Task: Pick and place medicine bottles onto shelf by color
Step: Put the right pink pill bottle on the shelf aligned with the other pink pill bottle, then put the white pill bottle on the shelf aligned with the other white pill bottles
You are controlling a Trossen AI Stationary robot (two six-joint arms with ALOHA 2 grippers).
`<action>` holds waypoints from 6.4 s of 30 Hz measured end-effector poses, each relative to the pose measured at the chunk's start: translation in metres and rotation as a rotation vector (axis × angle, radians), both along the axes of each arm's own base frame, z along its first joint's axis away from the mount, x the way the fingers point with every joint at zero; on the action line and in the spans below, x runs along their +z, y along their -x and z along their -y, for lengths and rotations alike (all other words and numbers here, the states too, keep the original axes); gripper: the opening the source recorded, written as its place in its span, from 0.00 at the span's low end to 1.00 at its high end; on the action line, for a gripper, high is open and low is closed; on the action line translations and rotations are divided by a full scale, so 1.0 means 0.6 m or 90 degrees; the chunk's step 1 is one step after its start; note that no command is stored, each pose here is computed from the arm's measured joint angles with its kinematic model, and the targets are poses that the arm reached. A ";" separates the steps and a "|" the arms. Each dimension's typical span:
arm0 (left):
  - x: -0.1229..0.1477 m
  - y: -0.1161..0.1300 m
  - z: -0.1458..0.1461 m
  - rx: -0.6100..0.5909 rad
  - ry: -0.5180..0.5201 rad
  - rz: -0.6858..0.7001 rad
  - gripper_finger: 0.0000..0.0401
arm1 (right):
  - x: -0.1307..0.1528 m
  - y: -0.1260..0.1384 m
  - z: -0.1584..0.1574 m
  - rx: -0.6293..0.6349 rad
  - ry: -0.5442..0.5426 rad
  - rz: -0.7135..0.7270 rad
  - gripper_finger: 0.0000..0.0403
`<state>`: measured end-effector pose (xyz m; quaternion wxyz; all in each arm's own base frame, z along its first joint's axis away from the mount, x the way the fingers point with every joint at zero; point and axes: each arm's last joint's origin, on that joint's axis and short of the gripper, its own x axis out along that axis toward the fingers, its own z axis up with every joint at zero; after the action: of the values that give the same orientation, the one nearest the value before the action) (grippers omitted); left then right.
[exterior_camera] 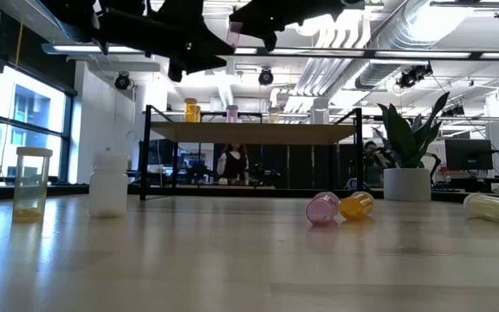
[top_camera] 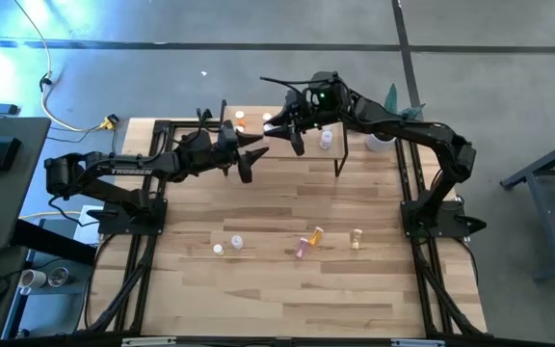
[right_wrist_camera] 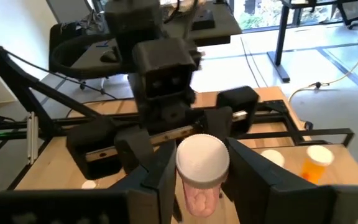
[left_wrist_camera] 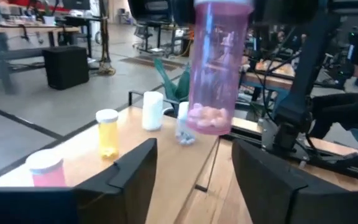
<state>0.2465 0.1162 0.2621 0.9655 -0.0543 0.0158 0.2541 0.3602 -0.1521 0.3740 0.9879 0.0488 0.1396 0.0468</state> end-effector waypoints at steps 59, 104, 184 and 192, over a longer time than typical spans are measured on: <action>0.109 0.130 0.000 0.164 -0.145 0.071 0.58 | -0.162 -0.073 -0.029 -0.350 0.114 -0.038 0.27; 0.109 0.130 0.000 0.167 -0.147 0.066 0.58 | -0.186 -0.075 -0.014 -0.345 0.090 -0.106 0.43; 0.075 0.151 0.142 -0.203 0.290 -0.178 0.57 | -0.077 0.030 -0.280 -0.028 0.024 -0.271 0.43; 0.047 0.166 0.156 -0.118 0.321 -0.293 0.57 | -0.108 0.019 -0.310 -0.002 -0.027 -0.207 0.43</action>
<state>0.1468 0.0227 0.2901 0.9119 -0.2305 0.3001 0.1589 0.3488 0.0336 0.3094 0.9510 0.0769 0.2967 0.0400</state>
